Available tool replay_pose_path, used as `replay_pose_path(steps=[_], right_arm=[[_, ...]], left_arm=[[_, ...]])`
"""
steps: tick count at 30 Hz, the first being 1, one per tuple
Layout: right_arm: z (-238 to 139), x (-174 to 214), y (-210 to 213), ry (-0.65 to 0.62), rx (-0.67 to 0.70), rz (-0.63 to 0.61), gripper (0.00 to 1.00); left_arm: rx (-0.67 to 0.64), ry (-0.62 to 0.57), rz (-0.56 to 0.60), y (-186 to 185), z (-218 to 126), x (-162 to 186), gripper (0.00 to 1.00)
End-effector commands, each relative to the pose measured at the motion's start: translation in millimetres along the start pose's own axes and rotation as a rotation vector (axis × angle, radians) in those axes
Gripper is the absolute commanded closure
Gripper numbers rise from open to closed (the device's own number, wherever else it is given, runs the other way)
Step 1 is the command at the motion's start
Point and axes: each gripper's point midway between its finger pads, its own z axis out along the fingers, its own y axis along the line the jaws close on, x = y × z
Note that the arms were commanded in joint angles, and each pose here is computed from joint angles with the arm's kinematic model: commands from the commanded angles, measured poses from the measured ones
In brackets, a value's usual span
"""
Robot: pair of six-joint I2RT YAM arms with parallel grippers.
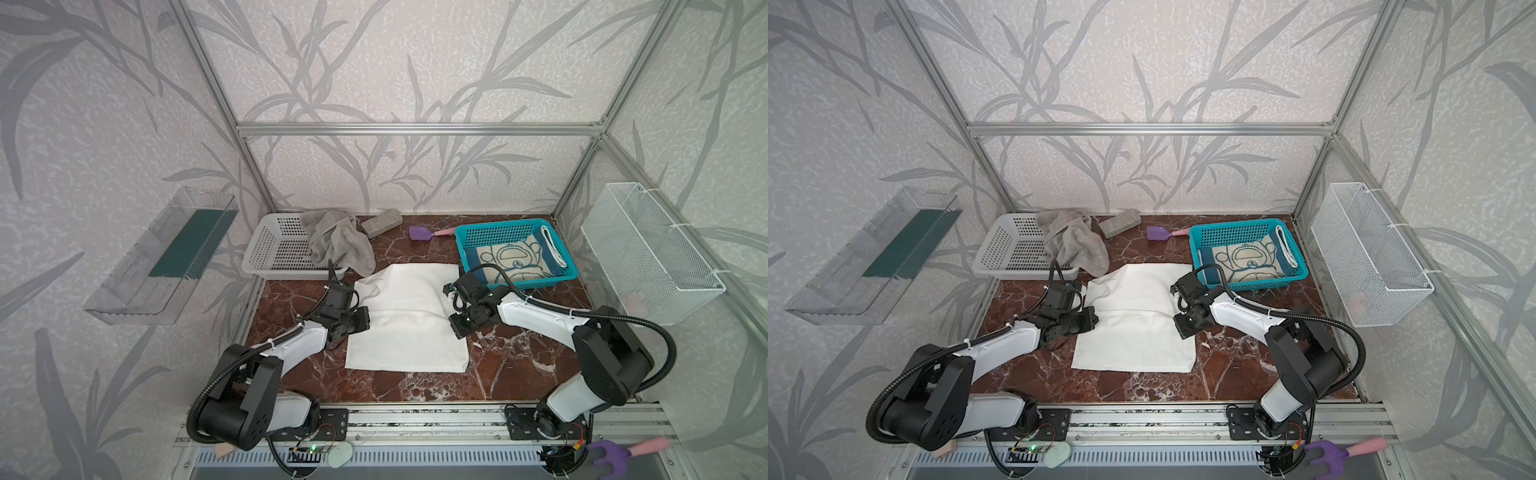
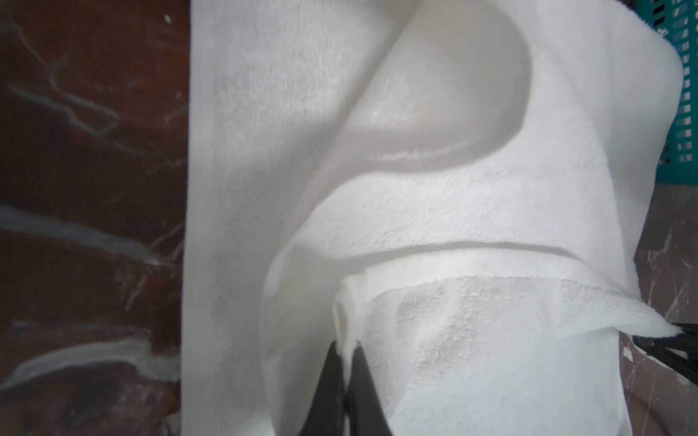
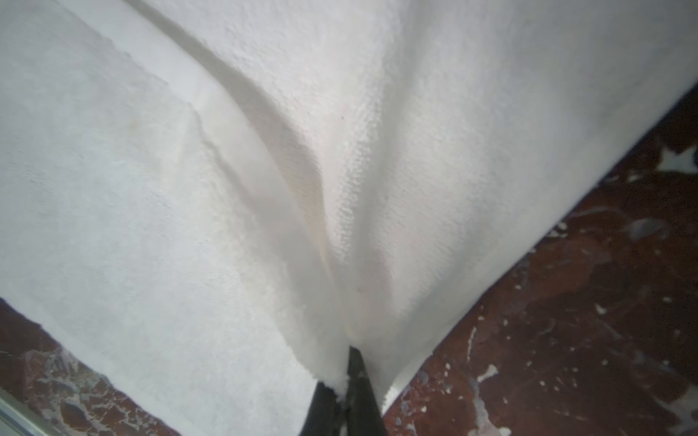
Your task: Fold and stack the towels
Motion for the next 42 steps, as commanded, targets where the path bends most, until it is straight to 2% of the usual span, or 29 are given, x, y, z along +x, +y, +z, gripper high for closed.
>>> replay_pose_path(steps=[1,3,7,11,13,17,19,22,25,30,37,42], right_arm=[[-4,20,-13,0.018,0.054,0.077,1.0],[-7,35,-26,0.042,0.074,0.159,1.0],[-13,45,-37,0.025,0.061,0.235,1.0],[-29,37,-40,0.022,0.072,0.214,1.0],[-42,27,-37,0.016,0.069,0.186,1.0],[-82,-11,-29,-0.086,0.065,0.123,1.0],[-104,-39,-27,-0.167,0.079,0.084,1.0],[-133,-85,-26,-0.277,0.102,0.027,1.0],[-156,-131,-34,-0.334,0.134,-0.002,1.0],[-184,-192,-54,-0.422,0.15,-0.002,1.0],[-192,-237,-76,-0.462,0.133,0.005,1.0],[-187,-237,-68,-0.432,0.077,-0.039,1.0]], left_arm=[[-0.003,-0.023,-0.032,-3,-4,11,1.0],[0.005,-0.009,-0.043,-6,-5,26,1.0],[0.026,0.002,-0.069,-13,-6,48,1.0],[0.04,0.003,-0.071,-23,-14,51,1.0],[0.048,-0.03,-0.042,-35,-26,35,1.0],[0.064,-0.086,0.057,-66,-57,-21,1.0],[0.085,-0.083,0.059,-75,-71,-56,1.0],[0.138,-0.167,0.058,-87,-90,-117,1.0],[0.134,-0.238,0.114,-96,-106,-173,1.0],[0.145,-0.309,0.141,-101,-114,-244,1.0],[0.142,-0.357,0.16,-95,-111,-292,1.0],[0.149,-0.321,0.147,-87,-98,-280,1.0]])
